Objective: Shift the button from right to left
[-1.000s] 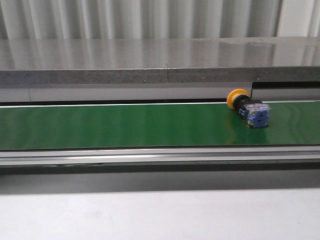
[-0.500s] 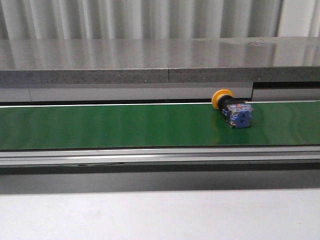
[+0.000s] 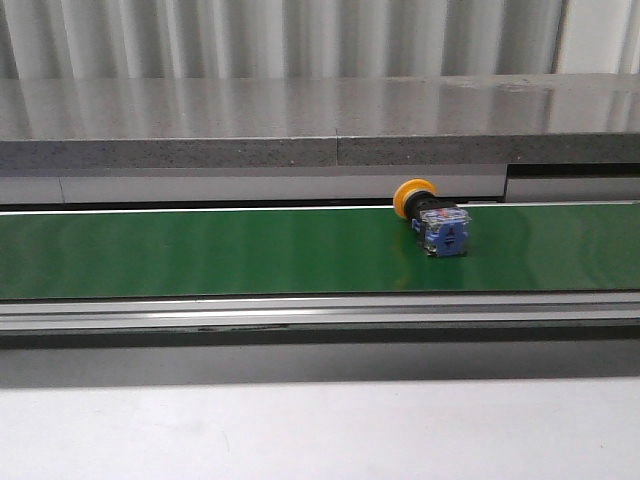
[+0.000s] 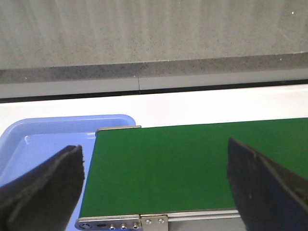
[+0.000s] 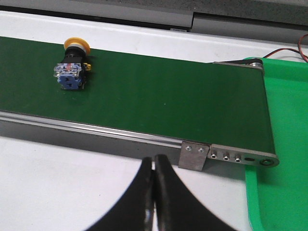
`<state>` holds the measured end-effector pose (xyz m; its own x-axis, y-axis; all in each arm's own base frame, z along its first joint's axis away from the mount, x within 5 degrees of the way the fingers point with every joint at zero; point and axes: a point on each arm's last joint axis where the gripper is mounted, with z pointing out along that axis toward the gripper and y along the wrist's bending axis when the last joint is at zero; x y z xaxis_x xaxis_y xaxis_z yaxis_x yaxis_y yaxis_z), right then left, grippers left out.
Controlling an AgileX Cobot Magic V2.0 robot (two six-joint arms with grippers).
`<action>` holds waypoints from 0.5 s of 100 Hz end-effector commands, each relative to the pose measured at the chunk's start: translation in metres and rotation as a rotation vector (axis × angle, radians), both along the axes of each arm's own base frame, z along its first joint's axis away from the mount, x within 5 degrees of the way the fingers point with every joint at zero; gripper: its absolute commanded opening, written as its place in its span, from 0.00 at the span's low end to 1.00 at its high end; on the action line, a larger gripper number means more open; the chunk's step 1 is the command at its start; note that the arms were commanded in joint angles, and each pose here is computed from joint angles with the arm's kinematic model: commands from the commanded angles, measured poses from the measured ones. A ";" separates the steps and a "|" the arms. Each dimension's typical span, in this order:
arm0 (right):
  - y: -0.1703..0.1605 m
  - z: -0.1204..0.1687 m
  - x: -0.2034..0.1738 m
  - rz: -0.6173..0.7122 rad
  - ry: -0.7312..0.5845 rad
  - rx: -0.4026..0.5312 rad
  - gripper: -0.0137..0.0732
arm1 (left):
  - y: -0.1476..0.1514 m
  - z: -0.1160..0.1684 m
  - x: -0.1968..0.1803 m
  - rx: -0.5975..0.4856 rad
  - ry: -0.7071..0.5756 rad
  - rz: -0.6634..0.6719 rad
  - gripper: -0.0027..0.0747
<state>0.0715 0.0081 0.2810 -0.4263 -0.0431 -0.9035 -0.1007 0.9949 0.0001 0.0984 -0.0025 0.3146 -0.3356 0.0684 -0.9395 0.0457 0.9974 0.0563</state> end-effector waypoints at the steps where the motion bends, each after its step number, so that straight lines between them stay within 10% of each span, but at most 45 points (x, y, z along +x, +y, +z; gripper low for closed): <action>1: -0.001 0.013 0.003 -0.005 -0.092 -0.003 0.08 | -0.002 0.024 0.012 -0.015 -0.008 -0.013 0.78; 50: -0.001 0.013 0.003 -0.005 -0.092 -0.003 0.08 | -0.052 0.035 0.114 -0.171 0.449 -0.151 0.78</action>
